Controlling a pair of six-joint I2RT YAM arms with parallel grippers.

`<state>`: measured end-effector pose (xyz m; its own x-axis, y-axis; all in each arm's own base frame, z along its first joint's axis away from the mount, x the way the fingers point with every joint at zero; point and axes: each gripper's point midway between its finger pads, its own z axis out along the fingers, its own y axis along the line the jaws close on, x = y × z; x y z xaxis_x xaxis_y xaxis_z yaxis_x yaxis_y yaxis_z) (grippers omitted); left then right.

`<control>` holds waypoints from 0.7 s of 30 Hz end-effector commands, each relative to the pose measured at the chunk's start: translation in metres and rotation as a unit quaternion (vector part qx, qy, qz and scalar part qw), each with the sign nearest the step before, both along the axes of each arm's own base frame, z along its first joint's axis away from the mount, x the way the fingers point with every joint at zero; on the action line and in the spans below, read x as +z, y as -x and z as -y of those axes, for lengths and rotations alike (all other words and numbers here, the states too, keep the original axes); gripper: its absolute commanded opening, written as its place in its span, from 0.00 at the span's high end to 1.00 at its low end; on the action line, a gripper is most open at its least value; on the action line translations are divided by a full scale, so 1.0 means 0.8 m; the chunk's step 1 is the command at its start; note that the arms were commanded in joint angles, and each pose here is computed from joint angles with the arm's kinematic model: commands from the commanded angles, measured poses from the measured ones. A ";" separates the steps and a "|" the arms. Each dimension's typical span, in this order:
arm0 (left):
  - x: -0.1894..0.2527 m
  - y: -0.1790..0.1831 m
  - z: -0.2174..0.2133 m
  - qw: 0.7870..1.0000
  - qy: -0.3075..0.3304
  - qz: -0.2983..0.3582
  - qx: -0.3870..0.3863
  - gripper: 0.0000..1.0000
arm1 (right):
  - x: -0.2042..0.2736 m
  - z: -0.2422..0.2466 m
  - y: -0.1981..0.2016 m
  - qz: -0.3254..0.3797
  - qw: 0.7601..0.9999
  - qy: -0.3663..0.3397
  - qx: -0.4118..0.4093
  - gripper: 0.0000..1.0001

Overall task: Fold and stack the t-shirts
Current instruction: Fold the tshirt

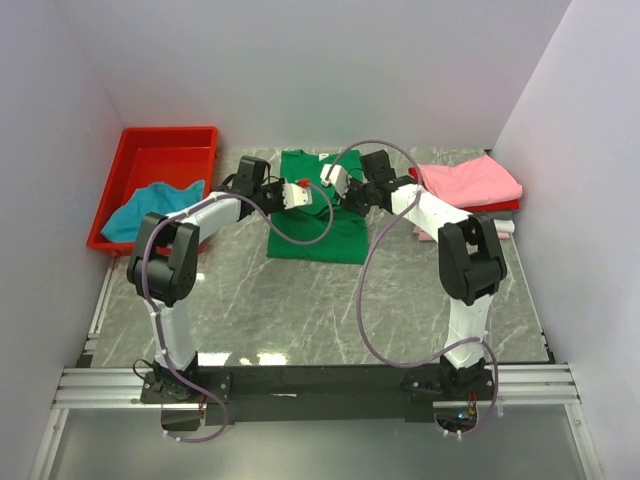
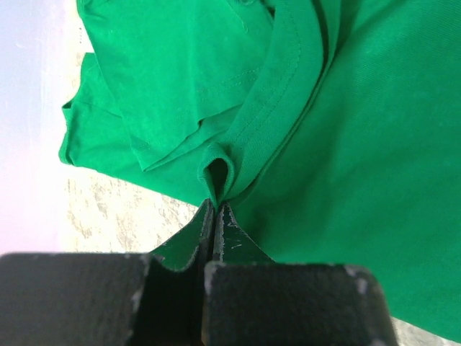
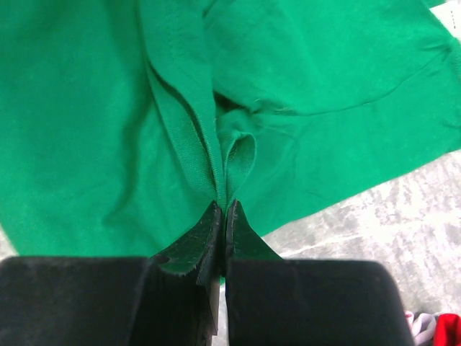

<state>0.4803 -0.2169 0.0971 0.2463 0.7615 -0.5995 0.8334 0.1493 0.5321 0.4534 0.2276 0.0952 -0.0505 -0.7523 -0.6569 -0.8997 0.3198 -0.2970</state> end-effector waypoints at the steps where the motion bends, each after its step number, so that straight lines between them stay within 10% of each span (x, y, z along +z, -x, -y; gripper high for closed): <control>1: 0.019 -0.015 0.012 0.999 0.020 0.021 -0.017 1.00 | 0.020 -0.001 -0.026 0.022 1.000 -0.008 -0.019 1.00; 21: 0.011 -0.036 0.014 0.999 0.031 0.022 0.000 1.00 | 0.011 0.005 -0.053 0.021 0.998 -0.005 -0.053 1.00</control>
